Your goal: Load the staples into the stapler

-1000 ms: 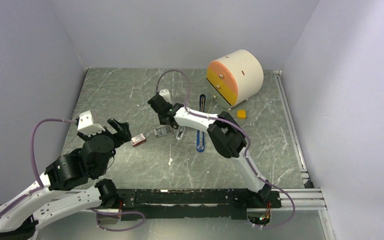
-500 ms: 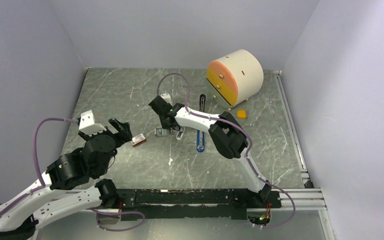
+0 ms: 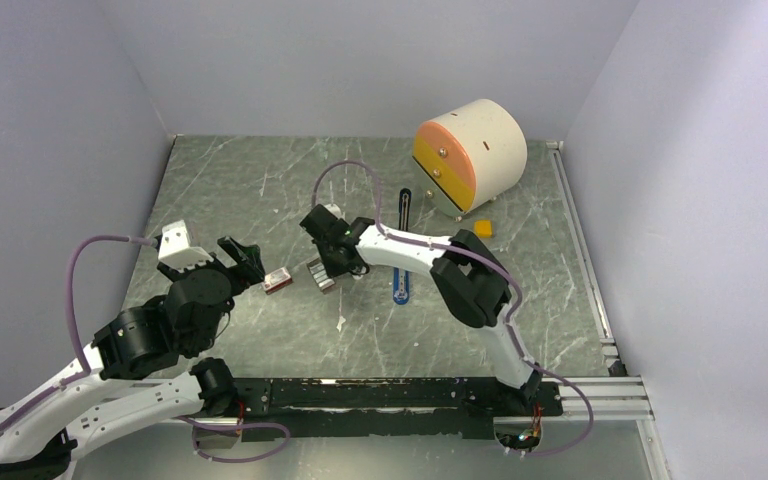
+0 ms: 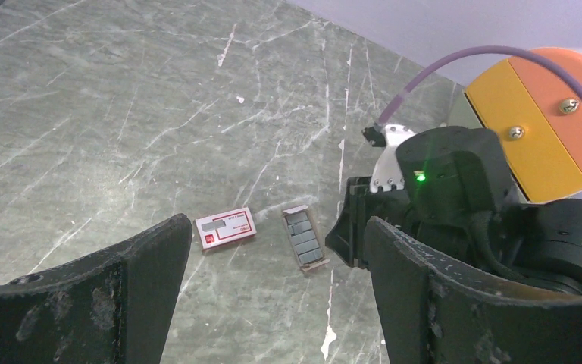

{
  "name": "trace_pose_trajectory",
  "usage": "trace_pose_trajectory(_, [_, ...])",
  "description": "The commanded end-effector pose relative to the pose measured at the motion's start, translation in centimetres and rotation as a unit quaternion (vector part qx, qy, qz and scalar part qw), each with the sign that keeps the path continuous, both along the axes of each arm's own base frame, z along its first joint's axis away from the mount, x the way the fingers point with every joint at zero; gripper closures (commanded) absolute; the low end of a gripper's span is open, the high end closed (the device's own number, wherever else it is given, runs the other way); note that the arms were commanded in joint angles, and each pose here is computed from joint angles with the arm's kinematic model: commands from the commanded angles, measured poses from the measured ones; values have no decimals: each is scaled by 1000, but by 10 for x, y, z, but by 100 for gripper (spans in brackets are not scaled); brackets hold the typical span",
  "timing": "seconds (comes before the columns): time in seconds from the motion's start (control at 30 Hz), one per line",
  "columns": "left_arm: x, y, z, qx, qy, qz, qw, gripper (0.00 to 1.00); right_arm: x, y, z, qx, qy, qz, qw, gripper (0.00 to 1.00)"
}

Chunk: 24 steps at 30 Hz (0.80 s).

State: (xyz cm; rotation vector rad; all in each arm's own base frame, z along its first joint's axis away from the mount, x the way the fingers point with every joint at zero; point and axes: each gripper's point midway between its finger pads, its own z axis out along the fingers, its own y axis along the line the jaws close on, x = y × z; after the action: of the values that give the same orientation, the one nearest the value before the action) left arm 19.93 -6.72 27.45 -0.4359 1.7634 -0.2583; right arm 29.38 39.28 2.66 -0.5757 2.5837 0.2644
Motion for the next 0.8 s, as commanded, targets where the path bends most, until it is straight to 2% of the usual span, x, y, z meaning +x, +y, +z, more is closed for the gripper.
trace_pose_trajectory(0.0, [2, -2, 1, -5, -4, 0, 1000, 11, 17, 5, 43, 34, -58, -13, 998, 74])
trace_pose_trajectory(0.17, [1, -1, 1, -7, -4, 1, 1000, 11, 10, 25, 61, 58, -87, 27, 994, 62])
trace_pose_trajectory(0.37, [1, -1, 1, -6, -3, 2, 1000, 11, 3, 44, 43, 30, -82, 56, 995, 58])
trace_pose_trajectory(0.5, [1, 0, 0, -5, -3, 3, 1000, 11, 5, 49, 34, 22, -83, 57, 995, 58])
trace_pose_trajectory(0.63, [1, -1, 0, -5, -4, 2, 1000, 11, 8, 50, 28, 14, -87, 54, 995, 64])
trace_pose_trajectory(0.77, [2, -2, -1, -4, -2, 3, 1000, 11, 11, 50, 23, 9, -91, 53, 994, 65])
